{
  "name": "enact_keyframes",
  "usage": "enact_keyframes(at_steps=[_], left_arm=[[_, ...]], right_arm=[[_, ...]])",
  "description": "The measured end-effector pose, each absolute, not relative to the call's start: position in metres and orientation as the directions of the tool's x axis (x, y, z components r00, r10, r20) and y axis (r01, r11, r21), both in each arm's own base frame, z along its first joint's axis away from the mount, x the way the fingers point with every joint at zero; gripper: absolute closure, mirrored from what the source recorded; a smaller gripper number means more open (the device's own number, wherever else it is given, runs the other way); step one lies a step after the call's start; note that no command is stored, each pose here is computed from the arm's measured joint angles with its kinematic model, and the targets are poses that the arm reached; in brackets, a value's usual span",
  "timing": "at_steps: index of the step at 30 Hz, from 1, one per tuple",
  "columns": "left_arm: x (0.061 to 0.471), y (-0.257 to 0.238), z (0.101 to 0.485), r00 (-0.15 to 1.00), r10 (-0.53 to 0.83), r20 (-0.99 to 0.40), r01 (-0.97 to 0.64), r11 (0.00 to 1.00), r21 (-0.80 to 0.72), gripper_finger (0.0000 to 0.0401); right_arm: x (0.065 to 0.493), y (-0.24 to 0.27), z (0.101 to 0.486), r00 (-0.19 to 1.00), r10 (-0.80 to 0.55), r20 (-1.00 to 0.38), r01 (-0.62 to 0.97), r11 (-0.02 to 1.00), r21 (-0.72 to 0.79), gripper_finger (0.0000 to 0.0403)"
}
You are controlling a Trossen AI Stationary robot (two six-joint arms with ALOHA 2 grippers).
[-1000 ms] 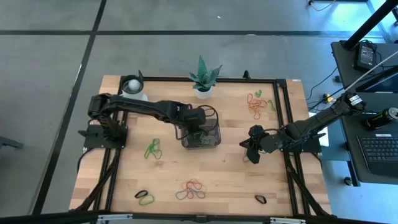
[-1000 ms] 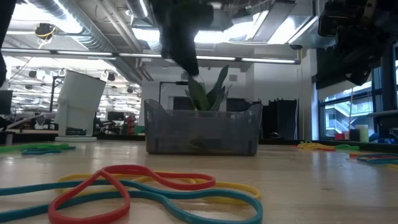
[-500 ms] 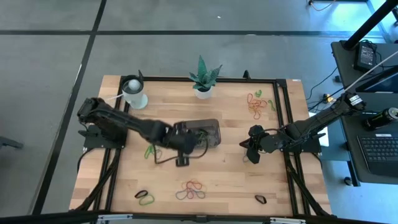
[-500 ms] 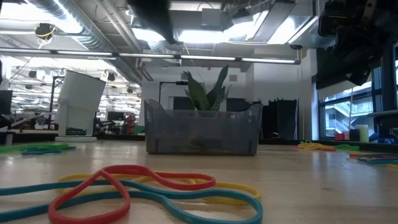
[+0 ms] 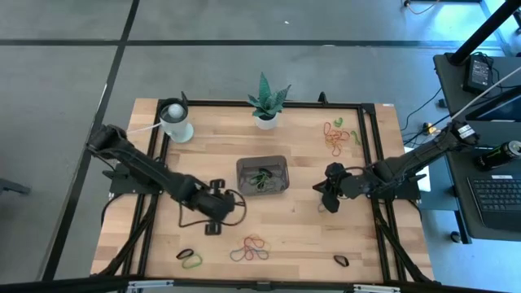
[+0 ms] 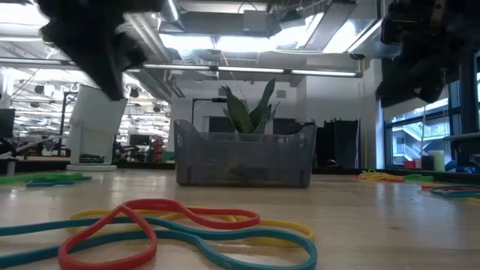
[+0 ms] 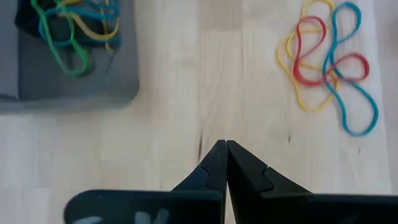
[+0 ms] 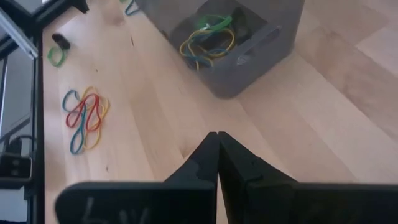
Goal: Pick and place rubber bands into bin
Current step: Put the yellow rubber band into the black bin
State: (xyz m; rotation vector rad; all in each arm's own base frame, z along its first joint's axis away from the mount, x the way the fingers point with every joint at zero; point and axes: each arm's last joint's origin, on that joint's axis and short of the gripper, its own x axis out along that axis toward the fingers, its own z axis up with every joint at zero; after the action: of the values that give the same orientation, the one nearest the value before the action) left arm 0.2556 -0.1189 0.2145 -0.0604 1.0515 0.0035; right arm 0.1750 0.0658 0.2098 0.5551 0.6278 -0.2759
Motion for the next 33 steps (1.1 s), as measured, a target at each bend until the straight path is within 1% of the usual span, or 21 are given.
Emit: enact_keyframes(at_steps=[3, 7, 11, 14, 18, 23, 27, 33], left_arm=[[0.234, -0.103, 0.207, 0.555, -0.046, -0.831, -0.039, 0.996, -0.081, 0.04], [0.207, -0.081, 0.198, 0.604, -0.074, -0.793, -0.027, 0.993, -0.114, 0.04], [0.186, -0.061, 0.194, 0.64, -0.063, -0.766, -0.04, 0.993, -0.115, 0.04], [0.177, -0.049, 0.194, 0.677, -0.047, -0.735, -0.044, 0.994, -0.103, 0.04], [0.17, -0.036, 0.196, 0.714, -0.035, -0.699, -0.043, 0.995, -0.094, 0.04], [0.169, -0.023, 0.196, 0.737, -0.007, -0.676, -0.076, 0.993, -0.094, 0.04], [0.172, -0.015, 0.198, 0.754, 0.026, -0.656, -0.119, 0.988, -0.097, 0.04], [0.174, -0.006, 0.199, 0.764, 0.069, -0.641, -0.172, 0.98, -0.099, 0.0399]], right_arm=[[0.178, 0.061, 0.212, 0.795, -0.118, -0.595, 0.429, 0.802, 0.416, 0.0395], [0.182, 0.053, 0.216, 0.808, -0.248, -0.534, 0.501, 0.767, 0.401, 0.0395], [0.186, 0.036, 0.217, 0.781, -0.348, -0.519, 0.583, 0.705, 0.404, 0.0395], [0.189, 0.02, 0.222, 0.746, -0.408, -0.526, 0.641, 0.653, 0.404, 0.0395], [0.194, -0.007, 0.241, 0.705, -0.471, -0.531, 0.688, 0.637, 0.348, 0.0395], [0.186, -0.049, 0.261, 0.583, -0.567, -0.582, 0.795, 0.546, 0.265, 0.0395], [0.176, -0.081, 0.27, 0.501, -0.575, -0.647, 0.845, 0.488, 0.22, 0.0395], [0.171, -0.123, 0.269, 0.389, -0.498, -0.775, 0.881, 0.446, 0.156, 0.0395]])
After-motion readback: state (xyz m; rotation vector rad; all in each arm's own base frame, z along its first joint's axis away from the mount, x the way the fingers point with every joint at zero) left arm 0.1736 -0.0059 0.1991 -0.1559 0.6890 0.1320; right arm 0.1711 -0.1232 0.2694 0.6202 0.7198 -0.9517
